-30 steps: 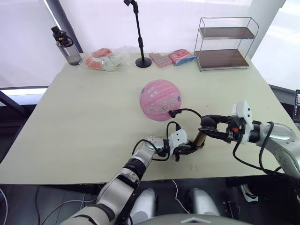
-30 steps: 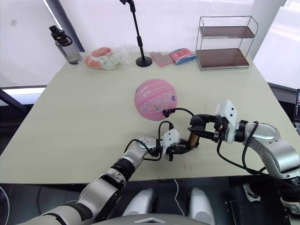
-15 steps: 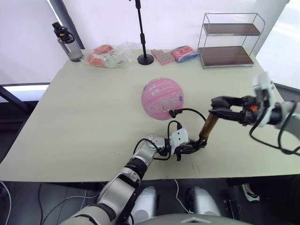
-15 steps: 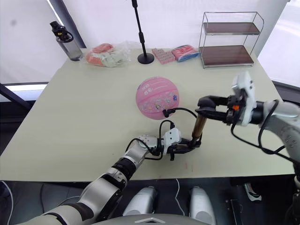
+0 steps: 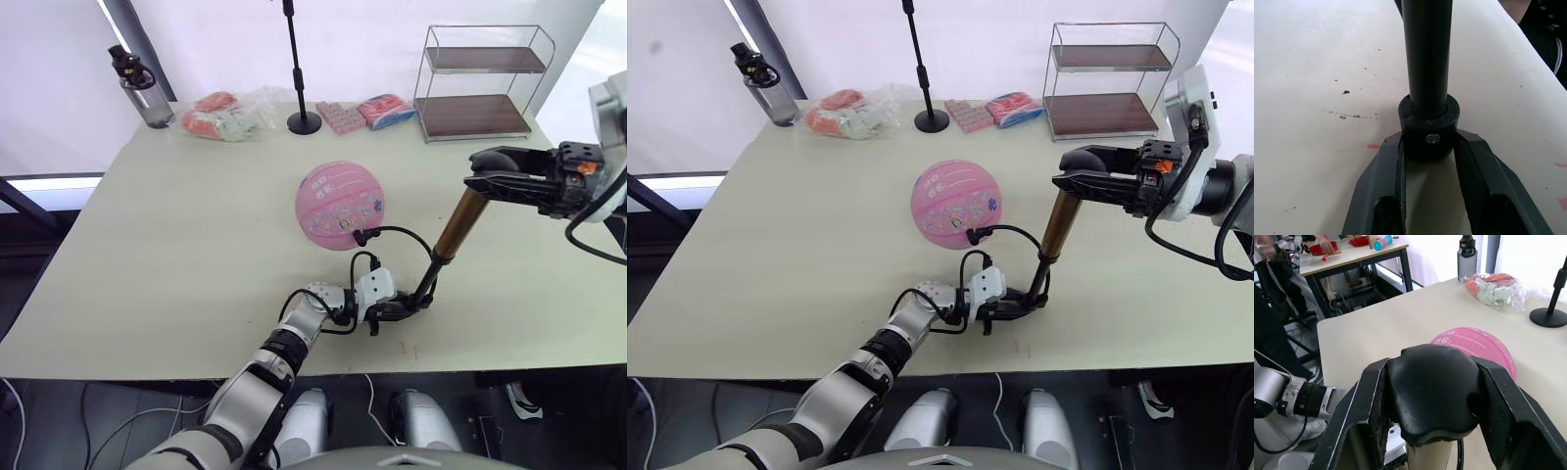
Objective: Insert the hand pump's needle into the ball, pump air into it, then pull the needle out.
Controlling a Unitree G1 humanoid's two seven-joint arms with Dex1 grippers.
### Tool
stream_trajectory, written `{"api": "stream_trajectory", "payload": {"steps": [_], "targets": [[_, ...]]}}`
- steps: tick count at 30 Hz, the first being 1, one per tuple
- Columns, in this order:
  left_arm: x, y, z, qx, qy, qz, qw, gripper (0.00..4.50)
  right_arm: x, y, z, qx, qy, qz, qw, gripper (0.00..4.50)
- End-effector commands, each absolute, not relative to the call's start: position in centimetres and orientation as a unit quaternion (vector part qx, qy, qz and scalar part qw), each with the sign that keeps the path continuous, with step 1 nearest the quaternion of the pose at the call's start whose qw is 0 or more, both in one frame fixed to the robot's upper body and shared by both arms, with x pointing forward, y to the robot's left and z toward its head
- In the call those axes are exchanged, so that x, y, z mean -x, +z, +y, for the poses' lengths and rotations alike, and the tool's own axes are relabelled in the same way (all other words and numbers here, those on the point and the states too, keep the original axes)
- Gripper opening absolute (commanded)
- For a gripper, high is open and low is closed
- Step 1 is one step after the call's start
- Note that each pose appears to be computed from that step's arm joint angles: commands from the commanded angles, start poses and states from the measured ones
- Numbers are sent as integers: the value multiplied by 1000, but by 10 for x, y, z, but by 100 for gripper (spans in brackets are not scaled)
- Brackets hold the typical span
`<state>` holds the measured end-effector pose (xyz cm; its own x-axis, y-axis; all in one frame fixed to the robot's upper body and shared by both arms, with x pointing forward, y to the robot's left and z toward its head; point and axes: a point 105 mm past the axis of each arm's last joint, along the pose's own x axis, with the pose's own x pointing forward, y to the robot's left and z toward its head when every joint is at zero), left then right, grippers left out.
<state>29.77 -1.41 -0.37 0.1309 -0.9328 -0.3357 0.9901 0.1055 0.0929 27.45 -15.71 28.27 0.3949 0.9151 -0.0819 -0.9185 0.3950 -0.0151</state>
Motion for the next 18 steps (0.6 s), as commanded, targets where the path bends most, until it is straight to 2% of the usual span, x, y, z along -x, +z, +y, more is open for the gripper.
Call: {"api": "stream_trajectory", "payload": {"steps": [1,8,12,18], "targets": [[-269,-68,20,-155,-635,239,718,109,-263,313,-162,57,542,-39,838,188],[-269,-68,20,-155,-635,239,718,109,-265,263,-149,48,550,17,834,188],[-269,-68,21,-155,-634,240,719,109,-267,223,-145,61,547,62,833,188],[-270,-68,21,-154,-632,240,721,109,-271,177,-134,29,539,78,838,188]]}}
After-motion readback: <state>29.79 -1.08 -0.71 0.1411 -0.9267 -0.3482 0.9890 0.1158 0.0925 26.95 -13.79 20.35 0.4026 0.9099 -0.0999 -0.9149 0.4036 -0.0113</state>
